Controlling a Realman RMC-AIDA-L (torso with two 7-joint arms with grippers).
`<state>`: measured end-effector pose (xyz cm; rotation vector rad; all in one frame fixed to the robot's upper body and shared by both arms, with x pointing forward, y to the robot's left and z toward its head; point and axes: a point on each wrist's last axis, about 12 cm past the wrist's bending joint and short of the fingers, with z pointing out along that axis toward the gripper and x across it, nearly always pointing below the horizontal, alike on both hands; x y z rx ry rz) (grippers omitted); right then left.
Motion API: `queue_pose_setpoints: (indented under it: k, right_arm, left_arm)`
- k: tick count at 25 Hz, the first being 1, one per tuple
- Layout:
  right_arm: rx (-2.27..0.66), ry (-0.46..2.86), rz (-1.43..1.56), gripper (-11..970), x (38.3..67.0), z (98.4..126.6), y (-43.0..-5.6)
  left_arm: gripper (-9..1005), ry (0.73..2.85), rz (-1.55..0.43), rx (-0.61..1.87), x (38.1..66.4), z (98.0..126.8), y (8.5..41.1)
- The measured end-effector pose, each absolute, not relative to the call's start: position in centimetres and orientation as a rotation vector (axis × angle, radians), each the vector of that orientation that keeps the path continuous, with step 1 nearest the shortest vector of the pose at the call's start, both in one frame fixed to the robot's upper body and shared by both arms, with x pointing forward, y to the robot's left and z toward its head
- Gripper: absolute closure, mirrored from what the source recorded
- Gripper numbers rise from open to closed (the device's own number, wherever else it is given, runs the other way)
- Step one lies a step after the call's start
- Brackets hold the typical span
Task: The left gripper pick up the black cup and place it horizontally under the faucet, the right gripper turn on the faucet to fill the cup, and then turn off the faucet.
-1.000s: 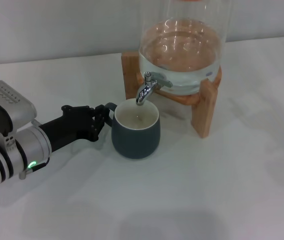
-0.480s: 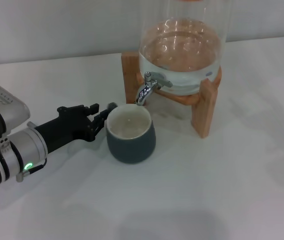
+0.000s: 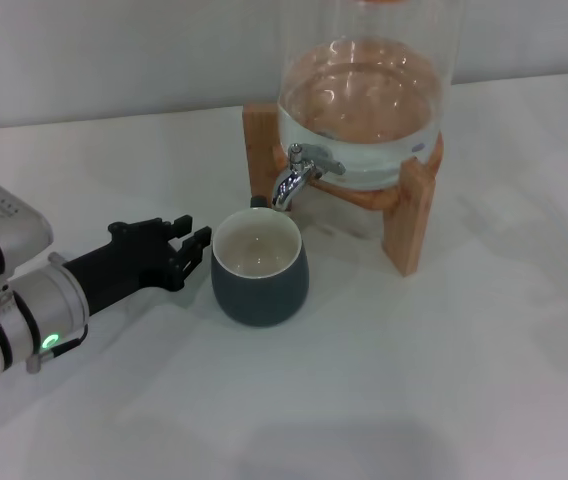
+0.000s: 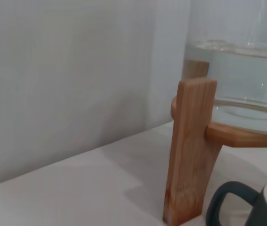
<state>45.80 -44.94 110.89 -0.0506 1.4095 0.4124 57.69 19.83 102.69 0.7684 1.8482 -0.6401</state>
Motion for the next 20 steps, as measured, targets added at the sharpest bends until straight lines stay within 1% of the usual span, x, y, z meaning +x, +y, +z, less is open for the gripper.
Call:
queue_pose_setpoints:
  k: [5, 7, 8, 15, 20]
  right_arm:
    - [-0.039, 1.4, 0.406, 257, 45.6, 111.0, -45.1]
    - [-0.036, 1.398, 0.402, 257, 45.5, 111.0, -45.2]
    - [-0.036, 1.398, 0.401, 257, 45.5, 111.0, -45.3]
    - [-0.031, 1.404, 0.395, 257, 45.1, 110.9, -45.5]
    - [-0.035, 1.407, 0.394, 257, 45.0, 110.9, -45.5]
  left_arm:
    - [731, 1.842, -0.659, 0.752, 56.9, 102.4, 20.5]
    - [731, 1.813, -0.657, 0.73, 56.2, 102.4, 21.5]
    - [731, 1.813, -0.657, 0.73, 56.2, 102.4, 21.5]
    - [730, 1.673, -0.628, 0.587, 53.2, 103.7, 25.8]
    - [671, 1.589, -0.603, 0.444, 52.0, 105.0, 28.1]
